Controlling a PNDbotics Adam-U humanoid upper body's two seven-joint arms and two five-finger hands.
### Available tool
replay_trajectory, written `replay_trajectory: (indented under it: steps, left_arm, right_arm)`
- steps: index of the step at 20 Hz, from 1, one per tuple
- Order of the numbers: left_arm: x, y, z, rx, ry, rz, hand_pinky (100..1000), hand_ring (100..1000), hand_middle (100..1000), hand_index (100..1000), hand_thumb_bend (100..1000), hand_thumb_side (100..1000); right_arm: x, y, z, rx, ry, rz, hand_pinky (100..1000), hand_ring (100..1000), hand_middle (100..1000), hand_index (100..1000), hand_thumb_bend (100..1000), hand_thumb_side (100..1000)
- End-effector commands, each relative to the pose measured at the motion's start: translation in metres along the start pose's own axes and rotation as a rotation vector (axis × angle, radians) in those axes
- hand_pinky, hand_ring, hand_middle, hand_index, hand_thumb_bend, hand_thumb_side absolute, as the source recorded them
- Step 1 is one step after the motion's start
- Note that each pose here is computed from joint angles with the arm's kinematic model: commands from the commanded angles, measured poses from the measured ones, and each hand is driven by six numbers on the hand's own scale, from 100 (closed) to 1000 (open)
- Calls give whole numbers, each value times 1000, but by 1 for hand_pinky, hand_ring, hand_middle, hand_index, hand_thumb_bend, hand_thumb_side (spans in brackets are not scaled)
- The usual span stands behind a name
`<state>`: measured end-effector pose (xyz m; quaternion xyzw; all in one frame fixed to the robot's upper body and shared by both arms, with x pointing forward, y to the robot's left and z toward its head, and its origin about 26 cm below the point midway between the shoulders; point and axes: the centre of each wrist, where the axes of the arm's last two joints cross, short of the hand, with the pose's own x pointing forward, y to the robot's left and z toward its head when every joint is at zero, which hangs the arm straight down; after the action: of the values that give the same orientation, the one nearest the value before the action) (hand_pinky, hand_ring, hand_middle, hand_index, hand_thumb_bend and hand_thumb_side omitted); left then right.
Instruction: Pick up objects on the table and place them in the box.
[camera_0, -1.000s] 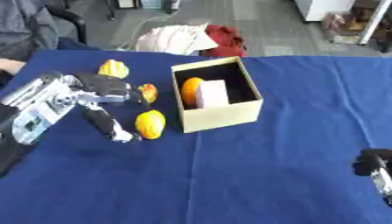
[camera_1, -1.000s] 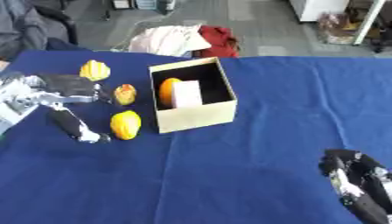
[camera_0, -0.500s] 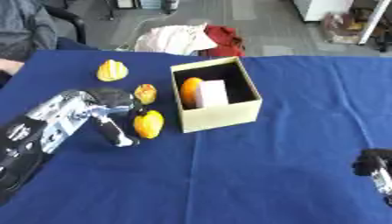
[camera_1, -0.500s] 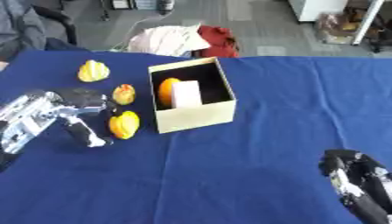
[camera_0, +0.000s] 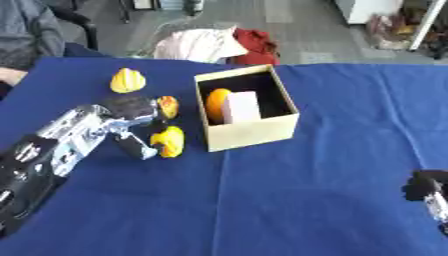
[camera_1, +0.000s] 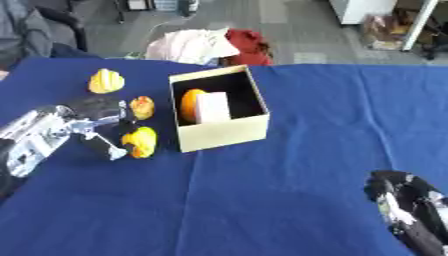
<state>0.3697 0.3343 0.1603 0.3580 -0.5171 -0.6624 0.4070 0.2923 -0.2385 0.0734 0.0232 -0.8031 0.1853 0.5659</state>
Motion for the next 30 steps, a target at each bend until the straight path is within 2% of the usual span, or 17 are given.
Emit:
replay_trajectory:
  steps: [1,7,11,18,24,29,30]
  left_arm:
    - [-1,34,10,120,-11,-10,623,383,349,512,109,201]
    - [7,101,17,311,-35,-25,635,390,354,523,108,178]
    - [5,118,-4,357,-8,3,636,397,359,528,100,176]
    - [9,110,-58,306,-2,6,644,420,381,550,117,182]
    - [16,94,-87,288,6,12,652,448,412,580,100,185]
    - [20,85,-97,265,-1,2,712,577,578,773,153,182]
    - [20,85,-97,262,-4,-3,734,614,628,837,188,176]
  right_arm:
    - [5,-6,-2,-2,-19,21,634,635,591,692,100,451]
    - [5,-5,-2,6,-16,19,634,635,591,692,100,458]
    - [5,-3,-3,13,-17,14,634,635,591,692,100,467]
    - [8,2,-7,37,-29,-6,634,634,590,692,100,472]
    - [9,5,-9,51,-32,-20,634,634,591,693,100,485]
    - [8,6,-9,55,-31,-24,634,634,591,693,100,487]
    - [8,6,-9,55,-31,-25,634,635,591,693,100,484]
